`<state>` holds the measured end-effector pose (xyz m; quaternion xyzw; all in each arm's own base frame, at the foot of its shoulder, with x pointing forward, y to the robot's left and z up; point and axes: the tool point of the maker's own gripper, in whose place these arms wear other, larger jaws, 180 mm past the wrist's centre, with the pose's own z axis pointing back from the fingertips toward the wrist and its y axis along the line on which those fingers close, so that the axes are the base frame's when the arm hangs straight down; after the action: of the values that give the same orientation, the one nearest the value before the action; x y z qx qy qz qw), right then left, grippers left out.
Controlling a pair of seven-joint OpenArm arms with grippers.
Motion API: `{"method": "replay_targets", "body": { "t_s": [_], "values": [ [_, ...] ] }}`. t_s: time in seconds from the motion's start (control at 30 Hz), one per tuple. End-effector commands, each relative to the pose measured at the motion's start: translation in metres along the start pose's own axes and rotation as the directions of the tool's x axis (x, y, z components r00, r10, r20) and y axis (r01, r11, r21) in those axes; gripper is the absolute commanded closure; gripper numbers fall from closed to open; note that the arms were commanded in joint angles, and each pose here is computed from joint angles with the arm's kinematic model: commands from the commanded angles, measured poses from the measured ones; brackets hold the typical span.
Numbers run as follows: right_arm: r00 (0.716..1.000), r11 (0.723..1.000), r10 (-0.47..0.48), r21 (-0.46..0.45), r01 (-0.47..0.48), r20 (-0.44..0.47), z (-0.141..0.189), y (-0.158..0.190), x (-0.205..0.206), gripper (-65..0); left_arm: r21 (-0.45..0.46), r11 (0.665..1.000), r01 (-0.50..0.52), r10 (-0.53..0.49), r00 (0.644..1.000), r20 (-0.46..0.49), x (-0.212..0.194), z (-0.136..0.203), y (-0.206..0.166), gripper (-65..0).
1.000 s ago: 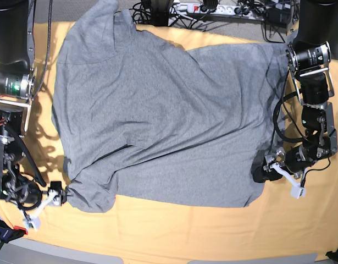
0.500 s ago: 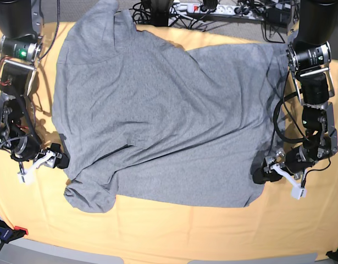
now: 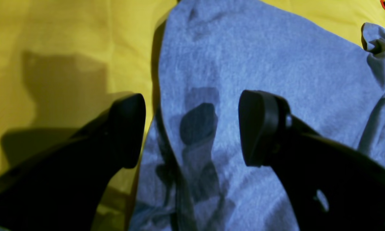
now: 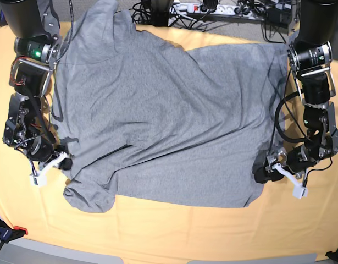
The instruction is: Layout the t-shirt on the table in an organized manner, then fold the t-shirt properly
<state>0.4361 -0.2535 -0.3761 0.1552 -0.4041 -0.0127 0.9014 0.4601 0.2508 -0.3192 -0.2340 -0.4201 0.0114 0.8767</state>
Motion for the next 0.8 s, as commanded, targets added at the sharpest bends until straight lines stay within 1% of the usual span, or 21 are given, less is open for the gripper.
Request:
{"method": "replay_targets", "body": {
  "t_s": [0.0, 0.07, 0.13, 0.27, 0.33, 0.4, 0.47, 0.53, 0.6, 0.67, 0.77],
  "values": [
    [0.998, 1.0, 0.028, -0.005, -0.028, 0.054, 0.008, -0.005, 0.025, 0.0, -0.005, 1.0, 0.021, -0.021, 0.997, 0.073, 0.031, 0.009, -0.002, -46.0],
    [0.997, 0.998, 0.06, 0.007, -0.061, 0.05, 0.011, -0.006, 0.025, 0.0, -0.006, 1.0, 0.021, -0.02, 0.997, 0.074, 0.031, 0.009, -0.002, -46.0],
    [0.997, 0.997, 0.071, -0.004, -0.071, 0.042, 0.015, -0.012, 0.026, 0.0, -0.013, 1.0, 0.015, -0.014, 0.997, 0.079, 0.032, 0.009, -0.003, -46.0],
    [0.997, 0.994, 0.073, -0.085, -0.072, 0.007, 0.03, -0.028, 0.035, 0.0, -0.013, 1.0, 0.015, -0.014, 0.997, 0.08, 0.032, 0.009, -0.003, -46.0],
    [0.995, 0.989, 0.101, -0.109, -0.101, -0.004, 0.039, -0.028, 0.044, 0.0, -0.013, 1.0, 0.015, -0.014, 0.997, 0.079, 0.032, 0.009, -0.003, -46.0],
    [0.991, 0.979, 0.122, -0.16, -0.128, -0.047, 0.05, -0.03, 0.05, 0.0, -0.013, 1.0, 0.015, -0.014, 0.997, 0.08, 0.032, 0.009, -0.003, -46.0],
    [0.988, 0.955, 0.131, -0.255, -0.149, -0.083, 0.064, -0.039, 0.056, 0.0, -0.013, 1.0, 0.015, -0.014, 0.997, 0.079, 0.032, 0.009, -0.003, -46.0],
    [0.985, 0.921, 0.136, -0.353, -0.165, -0.104, 0.079, -0.05, 0.064, 0.0, -0.014, 1.0, 0.015, -0.013, 0.997, 0.081, 0.032, 0.009, -0.003, -46.0],
    [0.985, 0.889, 0.123, -0.428, -0.162, -0.117, 0.091, -0.058, 0.068, 0.0, -0.013, 1.0, 0.015, -0.014, 0.996, 0.083, 0.033, 0.009, -0.003, -46.0],
    [0.985, 0.864, 0.098, -0.48, -0.155, -0.142, 0.1, -0.066, 0.066, 0.0, -0.013, 1.0, 0.015, -0.014, 0.996, 0.083, 0.033, 0.009, -0.003, -46.0],
    [0.981, 0.835, 0.062, -0.528, -0.152, -0.184, 0.105, -0.076, 0.054, 0.0, -0.013, 1.0, 0.015, -0.014, 0.996, 0.083, 0.033, 0.009, -0.003, -46.0]
  ]
}}
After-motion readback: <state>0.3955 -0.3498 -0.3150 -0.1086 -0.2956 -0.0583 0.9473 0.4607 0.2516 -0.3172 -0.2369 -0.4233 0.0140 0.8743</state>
